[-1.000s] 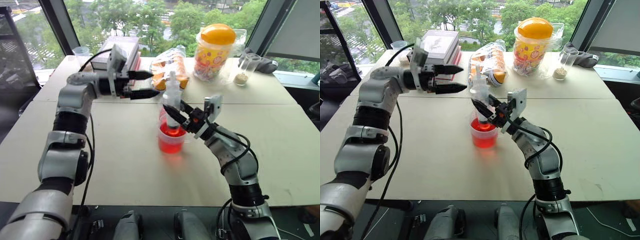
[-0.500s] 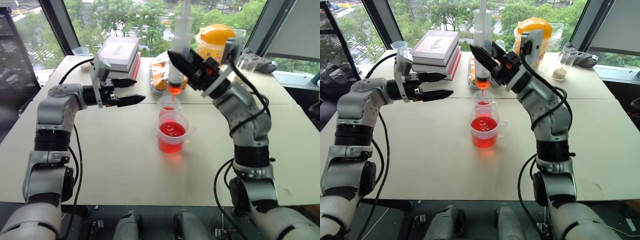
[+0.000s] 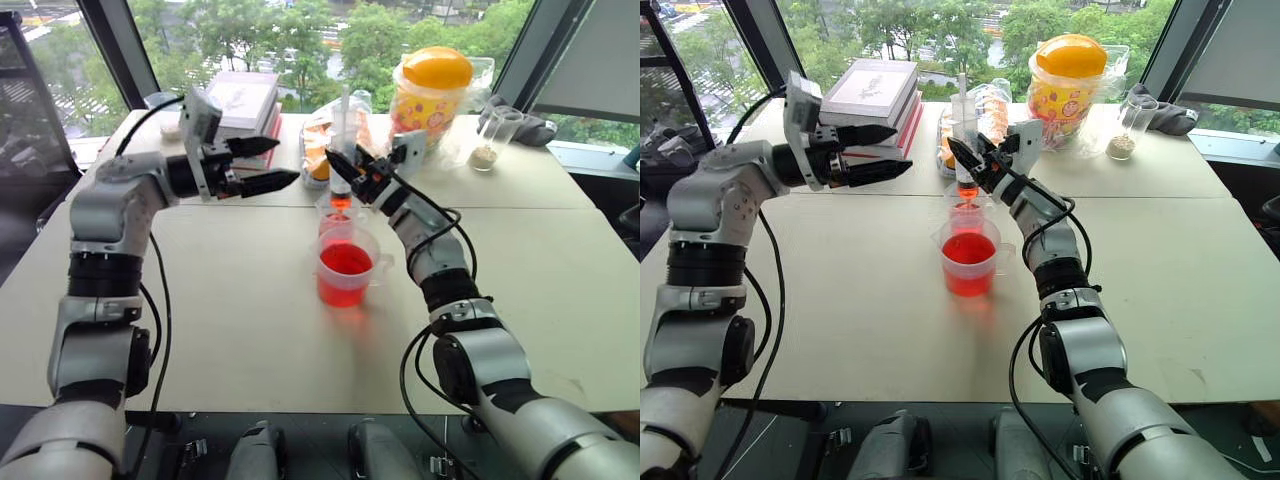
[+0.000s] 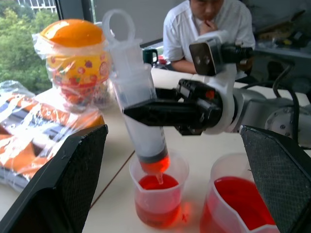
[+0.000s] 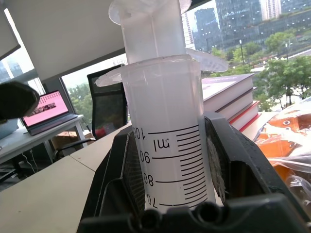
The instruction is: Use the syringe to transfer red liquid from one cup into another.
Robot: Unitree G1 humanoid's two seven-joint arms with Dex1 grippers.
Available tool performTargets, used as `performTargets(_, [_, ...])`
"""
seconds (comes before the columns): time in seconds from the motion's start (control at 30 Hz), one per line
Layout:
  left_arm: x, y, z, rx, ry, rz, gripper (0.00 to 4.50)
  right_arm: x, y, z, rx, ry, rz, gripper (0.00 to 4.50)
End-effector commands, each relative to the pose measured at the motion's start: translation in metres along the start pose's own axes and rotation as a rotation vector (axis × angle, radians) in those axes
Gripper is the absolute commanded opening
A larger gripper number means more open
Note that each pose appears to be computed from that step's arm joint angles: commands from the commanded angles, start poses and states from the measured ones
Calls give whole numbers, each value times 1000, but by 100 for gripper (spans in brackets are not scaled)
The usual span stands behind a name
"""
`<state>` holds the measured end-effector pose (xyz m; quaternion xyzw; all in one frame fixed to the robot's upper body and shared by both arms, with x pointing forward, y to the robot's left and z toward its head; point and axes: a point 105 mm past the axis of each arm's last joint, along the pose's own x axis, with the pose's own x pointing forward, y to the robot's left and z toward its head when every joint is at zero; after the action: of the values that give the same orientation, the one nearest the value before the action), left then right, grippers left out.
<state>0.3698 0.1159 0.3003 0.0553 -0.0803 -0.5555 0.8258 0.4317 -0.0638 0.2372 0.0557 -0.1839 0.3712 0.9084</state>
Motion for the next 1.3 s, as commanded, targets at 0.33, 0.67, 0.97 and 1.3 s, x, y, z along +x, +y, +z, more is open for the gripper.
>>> performTargets(0.33, [59, 7, 30, 23, -98, -128, 448, 6, 7, 16, -63, -50, 38, 138])
performTargets(0.67, [83, 9, 22, 27, -61, -138, 448, 5, 11, 15, -70, -43, 63, 138])
performTargets(0.97, [88, 8, 18, 14, -59, -149, 177, 6, 15, 15, -69, -41, 83, 138])
performTargets(1.3, [85, 6, 5, 19, -25, -166, 4, 15, 17, 33, -81, -87, 92, 138])
